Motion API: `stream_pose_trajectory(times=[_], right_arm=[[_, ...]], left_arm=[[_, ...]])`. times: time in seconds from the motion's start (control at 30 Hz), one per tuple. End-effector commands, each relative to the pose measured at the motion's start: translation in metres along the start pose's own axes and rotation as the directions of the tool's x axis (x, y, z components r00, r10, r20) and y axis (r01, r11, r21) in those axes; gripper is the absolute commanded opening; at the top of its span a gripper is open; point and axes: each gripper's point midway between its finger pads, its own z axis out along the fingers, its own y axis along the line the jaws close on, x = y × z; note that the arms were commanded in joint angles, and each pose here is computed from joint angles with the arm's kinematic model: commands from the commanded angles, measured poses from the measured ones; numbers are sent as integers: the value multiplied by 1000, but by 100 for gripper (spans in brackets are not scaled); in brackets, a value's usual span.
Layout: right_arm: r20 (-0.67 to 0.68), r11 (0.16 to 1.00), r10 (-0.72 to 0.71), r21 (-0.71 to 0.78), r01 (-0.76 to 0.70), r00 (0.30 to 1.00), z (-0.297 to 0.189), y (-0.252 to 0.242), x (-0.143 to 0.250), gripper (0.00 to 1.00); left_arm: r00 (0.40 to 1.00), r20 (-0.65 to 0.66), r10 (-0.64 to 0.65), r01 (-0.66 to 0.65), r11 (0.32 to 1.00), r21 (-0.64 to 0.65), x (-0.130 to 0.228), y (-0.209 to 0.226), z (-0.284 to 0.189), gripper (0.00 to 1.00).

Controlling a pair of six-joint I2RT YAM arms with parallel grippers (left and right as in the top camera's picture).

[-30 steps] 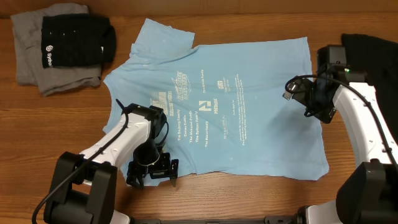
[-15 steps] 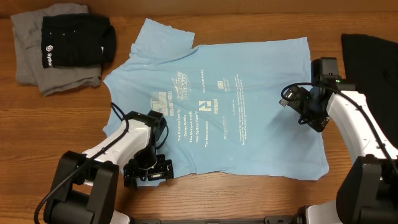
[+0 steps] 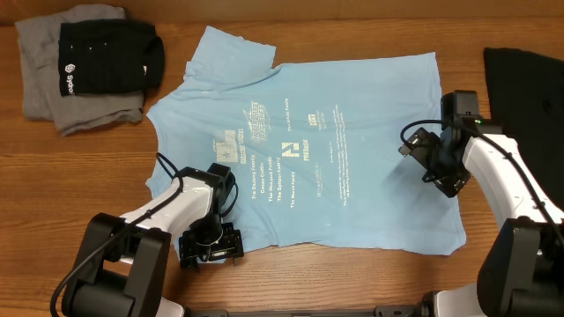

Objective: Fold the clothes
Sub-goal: 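Move both grippers down to the shirt's bottom hem corners and grasp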

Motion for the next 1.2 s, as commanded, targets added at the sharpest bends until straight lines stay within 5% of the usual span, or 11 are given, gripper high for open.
stream_pose_trajectory(times=[0.0, 0.17, 0.3, 0.73, 1.17], right_arm=[[7, 1000, 28, 13, -28, 1000, 1, -5, -2, 100], [9, 1000, 28, 11, -29, 1000, 1, -4, -3, 100], [10, 999, 33, 19, -34, 999, 1, -6, -2, 99], [-28, 995, 77, 69, -75, 997, 2, -20, 7, 99], [-113, 903, 378, 266, -338, 919, 23, -69, 60, 93]], left_arm=[[999, 50, -4, 4, 1000, -11, -8, 1, -1, 73], [998, 59, -3, 4, 1000, -25, -9, 3, -1, 52], [999, 54, -4, 5, 1000, -27, -8, 4, -1, 4], [998, 61, -8, 14, 995, -99, -10, 10, -35, 4], [997, 78, 10, -2, 995, -101, -15, 9, -38, 4]])
